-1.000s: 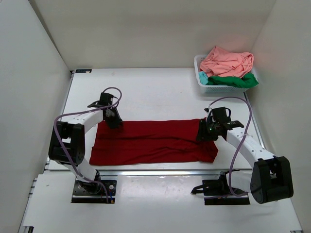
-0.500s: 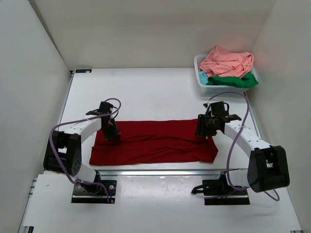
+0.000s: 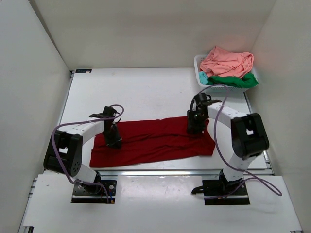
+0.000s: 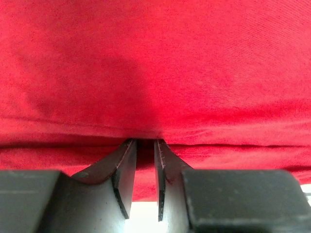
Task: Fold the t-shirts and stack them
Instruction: Rotate the tshirt 90 degrees
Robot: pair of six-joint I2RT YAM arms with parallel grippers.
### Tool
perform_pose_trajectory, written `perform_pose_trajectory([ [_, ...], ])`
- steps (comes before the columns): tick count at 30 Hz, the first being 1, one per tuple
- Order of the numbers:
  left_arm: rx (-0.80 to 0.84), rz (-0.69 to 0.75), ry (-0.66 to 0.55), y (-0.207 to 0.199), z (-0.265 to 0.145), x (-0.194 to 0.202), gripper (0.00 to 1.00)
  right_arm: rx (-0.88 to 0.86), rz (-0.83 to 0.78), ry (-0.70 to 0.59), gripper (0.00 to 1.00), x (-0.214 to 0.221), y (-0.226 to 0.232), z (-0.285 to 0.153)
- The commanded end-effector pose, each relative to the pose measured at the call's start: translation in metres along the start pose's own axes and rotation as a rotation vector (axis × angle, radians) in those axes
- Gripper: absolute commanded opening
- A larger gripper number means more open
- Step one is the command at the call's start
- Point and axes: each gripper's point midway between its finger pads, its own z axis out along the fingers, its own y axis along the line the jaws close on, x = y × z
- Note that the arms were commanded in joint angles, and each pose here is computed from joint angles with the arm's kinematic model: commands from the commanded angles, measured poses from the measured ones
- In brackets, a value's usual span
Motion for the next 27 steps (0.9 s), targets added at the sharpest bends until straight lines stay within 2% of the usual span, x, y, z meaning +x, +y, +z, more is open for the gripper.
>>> perform_pose_trajectory([
  [1, -0.023, -0.008, 0.044, 0.009, 0.003, 0.021, 0.32, -0.009, -0.047, -0.070, 0.42, -0.055, 0.024, 0.021],
  [3, -0.028, -0.020, 0.045, 0.012, 0.002, 0.022, 0.32, -0.018, -0.057, -0.071, 0.42, -0.083, 0.035, 0.033],
  [5, -0.015, -0.030, 0.042, 0.010, 0.000, 0.023, 0.33, -0.055, -0.096, -0.153, 0.42, -0.140, 0.059, 0.029],
  [6, -0.026, -0.035, 0.045, 0.012, 0.001, 0.024, 0.32, -0.049, -0.101, -0.103, 0.42, -0.139, 0.058, 0.049],
  [7, -0.016, -0.041, 0.043, 0.010, 0.000, 0.023, 0.32, -0.062, -0.112, -0.131, 0.42, -0.165, 0.069, 0.055],
  [8, -0.014, -0.046, 0.052, 0.008, 0.000, 0.024, 0.32, -0.103, -0.135, -0.200, 0.43, -0.199, 0.087, 0.037],
  [9, -0.020, -0.053, 0.056, 0.007, 0.001, 0.025, 0.33, -0.096, -0.142, -0.137, 0.43, -0.195, 0.086, 0.062],
  [11, -0.020, -0.035, 0.078, -0.001, 0.000, 0.030, 0.33, -0.151, -0.174, -0.221, 0.44, -0.244, 0.109, 0.066],
  [12, -0.026, -0.039, 0.087, -0.004, 0.000, 0.029, 0.32, -0.201, -0.201, -0.297, 0.46, -0.268, 0.128, 0.042],
  [13, -0.014, -0.014, 0.094, -0.012, -0.002, 0.032, 0.31, -0.229, -0.191, -0.292, 0.46, -0.272, 0.126, 0.055],
  [16, 0.077, -0.013, 0.117, -0.043, -0.011, 0.030, 0.31, -0.311, -0.197, -0.413, 0.48, -0.304, 0.136, 0.021],
  [18, 0.117, -0.012, 0.101, -0.061, -0.023, 0.024, 0.32, -0.313, -0.240, -0.473, 0.48, -0.307, 0.143, -0.009],
  [20, 0.171, -0.019, 0.027, -0.083, -0.045, -0.003, 0.32, -0.319, -0.278, -0.570, 0.51, -0.315, 0.154, -0.044],
  [23, 0.202, -0.043, -0.046, -0.094, -0.070, -0.036, 0.34, -0.308, -0.298, -0.635, 0.55, -0.309, 0.159, -0.093],
  [25, 0.218, -0.064, -0.079, -0.098, -0.086, -0.056, 0.36, -0.310, -0.300, -0.637, 0.59, -0.293, 0.160, -0.125],
  [26, 0.217, -0.050, -0.075, -0.097, -0.084, -0.060, 0.37, -0.302, -0.301, -0.589, 0.59, -0.277, 0.157, -0.115],
  [27, 0.223, -0.055, -0.104, -0.099, -0.090, -0.072, 0.37, -0.315, -0.325, -0.623, 0.60, -0.268, 0.168, -0.137],
])
